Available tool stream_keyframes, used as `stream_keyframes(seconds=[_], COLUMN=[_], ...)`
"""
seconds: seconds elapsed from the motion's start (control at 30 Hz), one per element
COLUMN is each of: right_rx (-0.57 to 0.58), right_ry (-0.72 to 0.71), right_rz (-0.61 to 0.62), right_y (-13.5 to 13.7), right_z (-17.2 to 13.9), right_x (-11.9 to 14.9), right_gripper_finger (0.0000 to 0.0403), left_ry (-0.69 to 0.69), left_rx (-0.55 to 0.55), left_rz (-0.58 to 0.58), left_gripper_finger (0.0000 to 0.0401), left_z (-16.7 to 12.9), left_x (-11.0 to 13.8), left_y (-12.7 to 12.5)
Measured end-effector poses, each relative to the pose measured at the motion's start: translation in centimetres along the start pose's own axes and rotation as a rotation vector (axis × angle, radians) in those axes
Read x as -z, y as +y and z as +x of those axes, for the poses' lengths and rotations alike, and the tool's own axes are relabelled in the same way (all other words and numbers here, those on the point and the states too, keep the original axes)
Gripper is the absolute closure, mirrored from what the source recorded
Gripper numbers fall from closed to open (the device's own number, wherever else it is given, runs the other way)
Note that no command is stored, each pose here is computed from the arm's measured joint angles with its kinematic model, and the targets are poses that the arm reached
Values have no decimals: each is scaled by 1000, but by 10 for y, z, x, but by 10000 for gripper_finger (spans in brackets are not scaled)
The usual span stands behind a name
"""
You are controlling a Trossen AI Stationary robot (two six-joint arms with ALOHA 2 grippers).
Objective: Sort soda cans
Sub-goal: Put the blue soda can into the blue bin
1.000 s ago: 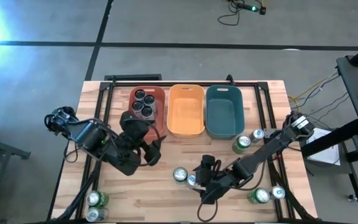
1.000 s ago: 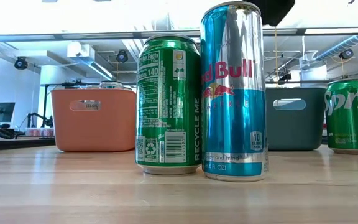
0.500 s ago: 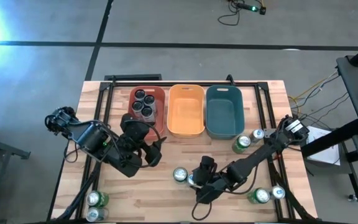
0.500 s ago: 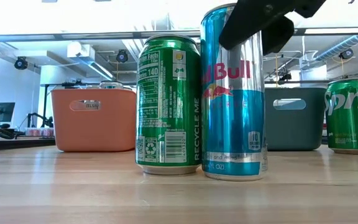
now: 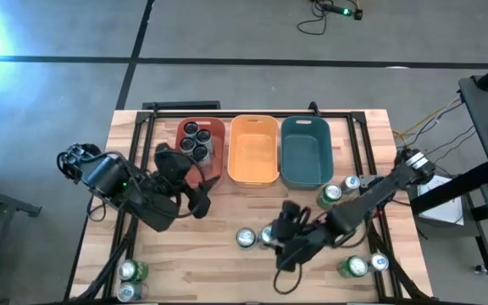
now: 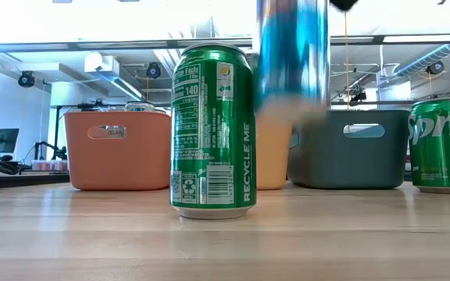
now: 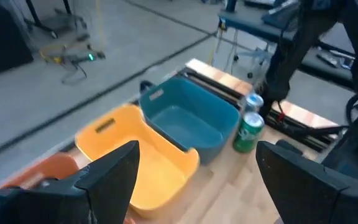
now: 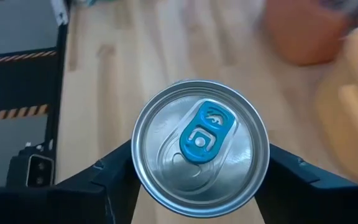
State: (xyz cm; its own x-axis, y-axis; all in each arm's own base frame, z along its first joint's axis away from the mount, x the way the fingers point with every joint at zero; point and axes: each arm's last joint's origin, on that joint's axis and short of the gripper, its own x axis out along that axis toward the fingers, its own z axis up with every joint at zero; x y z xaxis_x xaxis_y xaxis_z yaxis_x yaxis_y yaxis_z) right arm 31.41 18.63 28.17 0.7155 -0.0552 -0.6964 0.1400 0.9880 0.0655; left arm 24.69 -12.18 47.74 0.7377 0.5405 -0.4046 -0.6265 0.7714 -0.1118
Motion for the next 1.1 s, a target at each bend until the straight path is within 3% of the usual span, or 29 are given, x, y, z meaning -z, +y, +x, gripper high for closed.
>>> stream_keyframes(seconds=[0.2,0.47,0.67,0.9,1.1], right_rx=[116,545,737,607,654], right_ry=[-119,-202,-99,-36,-51], right_rz=[112,281,390,417,370], right_y=[-50,-147,-209,-259,-286], right_z=[-67,-118,-92,-35,-13], right_x=[-31,-21,6,38,49], right_gripper_finger=[165,164,169,160,166], left_ry=[-92,-119,-118,-130,-133], left_rx=[-46,-81,-92,-111,-142], left_rz=[38,67,70,24,-4], left_gripper_finger=[95,95,95,95,94], left_z=[-8,-6,0,14,26], left_x=[-15,-16,-15,-15,-16], left_y=[8,8,4,-4,-5])
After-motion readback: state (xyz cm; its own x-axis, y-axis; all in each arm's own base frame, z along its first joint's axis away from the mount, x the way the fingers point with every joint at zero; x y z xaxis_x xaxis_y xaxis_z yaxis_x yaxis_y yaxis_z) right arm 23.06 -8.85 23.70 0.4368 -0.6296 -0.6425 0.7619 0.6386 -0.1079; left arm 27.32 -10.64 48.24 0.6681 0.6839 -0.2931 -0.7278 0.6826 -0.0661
